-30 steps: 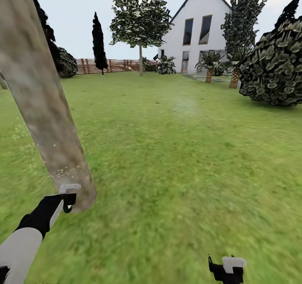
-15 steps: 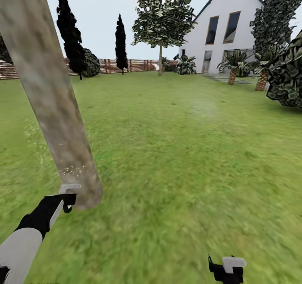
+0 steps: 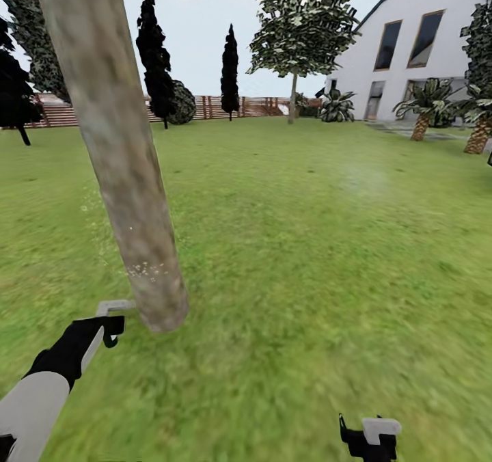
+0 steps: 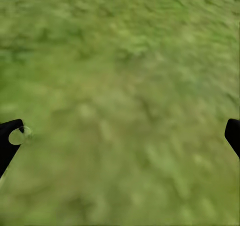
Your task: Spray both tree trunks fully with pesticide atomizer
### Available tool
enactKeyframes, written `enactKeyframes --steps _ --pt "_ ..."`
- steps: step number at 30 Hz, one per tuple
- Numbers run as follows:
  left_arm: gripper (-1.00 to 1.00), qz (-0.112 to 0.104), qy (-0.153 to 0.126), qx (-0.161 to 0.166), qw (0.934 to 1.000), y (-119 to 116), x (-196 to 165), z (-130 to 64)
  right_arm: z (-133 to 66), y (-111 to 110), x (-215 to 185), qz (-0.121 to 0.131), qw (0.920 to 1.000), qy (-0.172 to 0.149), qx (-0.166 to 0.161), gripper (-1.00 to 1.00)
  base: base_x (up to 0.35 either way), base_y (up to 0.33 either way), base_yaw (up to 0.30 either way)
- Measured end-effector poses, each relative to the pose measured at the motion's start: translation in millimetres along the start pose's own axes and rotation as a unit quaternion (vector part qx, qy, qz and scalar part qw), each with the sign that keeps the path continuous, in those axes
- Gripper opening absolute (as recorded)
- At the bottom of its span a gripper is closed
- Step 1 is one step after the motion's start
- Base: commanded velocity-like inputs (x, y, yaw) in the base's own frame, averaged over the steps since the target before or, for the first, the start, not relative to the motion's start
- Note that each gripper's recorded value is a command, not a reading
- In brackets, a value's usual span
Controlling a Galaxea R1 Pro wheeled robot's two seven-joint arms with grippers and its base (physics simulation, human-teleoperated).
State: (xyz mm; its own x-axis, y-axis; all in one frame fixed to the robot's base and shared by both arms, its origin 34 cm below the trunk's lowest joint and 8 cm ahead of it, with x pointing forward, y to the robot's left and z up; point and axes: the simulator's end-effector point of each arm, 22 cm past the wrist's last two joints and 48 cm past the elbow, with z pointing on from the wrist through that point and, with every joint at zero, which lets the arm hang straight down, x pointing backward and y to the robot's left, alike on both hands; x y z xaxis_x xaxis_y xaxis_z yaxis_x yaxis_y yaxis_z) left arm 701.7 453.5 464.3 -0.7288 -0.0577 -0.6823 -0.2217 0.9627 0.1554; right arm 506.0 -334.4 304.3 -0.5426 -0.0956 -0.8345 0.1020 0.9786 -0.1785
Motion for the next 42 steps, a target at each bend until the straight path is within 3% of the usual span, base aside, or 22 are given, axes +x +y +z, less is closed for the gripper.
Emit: enactKeyframes --steps 8,10,14,16,19,22,24,25,28,31,33,35,39,42 --pt "-1.00 -0.005 0.000 0.000 1.0000 0.6 0.1 0.0 0.3 -1.2 -0.5 0.000 1.0000 -0.001 0.001 1.00 0.163 -0.180 0.021" --pt "-1.00 -0.036 -0.034 0.001 0.9988 10.0 -19.4 -2.9 0.3 -0.6 -0.7 0.000 1.0000 -0.001 0.001 1.00 0.008 -0.028 0.187" --pt "-1.00 -0.038 -0.053 0.006 0.9979 8.2 -38.2 -6.4 0.2 -0.3 -0.6 0.001 1.0000 -0.001 0.001 1.00 0.001 -0.003 0.267" --pt "-1.00 -0.019 -0.064 0.055 0.9962 -23.4 -58.8 -11.4 0.3 -1.2 -0.7 0.000 1.0000 -0.001 0.001 1.00 0.000 0.000 0.242" --pt "-1.00 0.003 -0.056 0.092 0.9942 -50.5 -86.9 -20.8 0.3 -1.5 -0.7 0.000 1.0000 -0.001 0.001 1.00 0.000 0.000 0.033" --pt "-1.00 0.004 -0.085 0.075 0.9935 -24.9 -136.9 -32.0 0.2 -1.3 -0.4 0.000 1.0000 0.000 0.001 1.00 0.000 0.000 0.002" --pt "-1.00 0.005 -0.080 0.041 0.9959 24.2 -141.4 -33.4 0.2 -1.1 -0.1 0.000 1.0000 0.000 0.001 1.00 0.000 0.000 0.000" --pt "-1.00 0.002 -0.078 0.045 0.9959 22.5 -138.5 -32.4 0.2 -1.2 -0.1 0.000 1.0000 0.000 0.001 1.00 0.000 0.000 0.000" --pt "-1.00 0.023 -0.076 0.095 0.9923 -11.7 -139.3 -35.7 0.1 -1.2 0.0 0.000 1.0000 0.000 0.001 1.00 0.000 0.000 0.000" --pt "-1.00 0.029 -0.079 0.091 0.9923 4.4 -142.2 -37.2 0.2 -1.0 -0.1 -0.001 1.0000 0.000 0.000 1.00 -0.159 -0.009 0.000" --pt "-1.00 0.030 -0.076 0.092 0.9923 3.1 -139.1 -36.6 0.1 -1.1 0.0 -0.001 1.0000 0.000 0.001 1.00 -0.152 -0.035 0.000" --pt "-1.00 0.031 -0.088 0.114 0.9891 -28.8 -148.3 -42.5 0.1 -1.0 0.0 -0.001 1.0000 0.000 0.000 1.00 -0.027 -0.006 0.000" --pt "-1.00 0.035 -0.101 0.125 0.9863 -47.1 -161.2 -49.5 0.1 -0.9 0.0 -0.001 1.0000 0.000 0.000 1.00 -0.003 -0.001 0.000" --pt "-1.00 0.026 -0.092 0.114 0.9889 -27.6 -173.9 -56.2 0.1 -0.9 -0.2 -0.001 1.0000 0.000 0.000 1.00 0.000 0.000 0.000"
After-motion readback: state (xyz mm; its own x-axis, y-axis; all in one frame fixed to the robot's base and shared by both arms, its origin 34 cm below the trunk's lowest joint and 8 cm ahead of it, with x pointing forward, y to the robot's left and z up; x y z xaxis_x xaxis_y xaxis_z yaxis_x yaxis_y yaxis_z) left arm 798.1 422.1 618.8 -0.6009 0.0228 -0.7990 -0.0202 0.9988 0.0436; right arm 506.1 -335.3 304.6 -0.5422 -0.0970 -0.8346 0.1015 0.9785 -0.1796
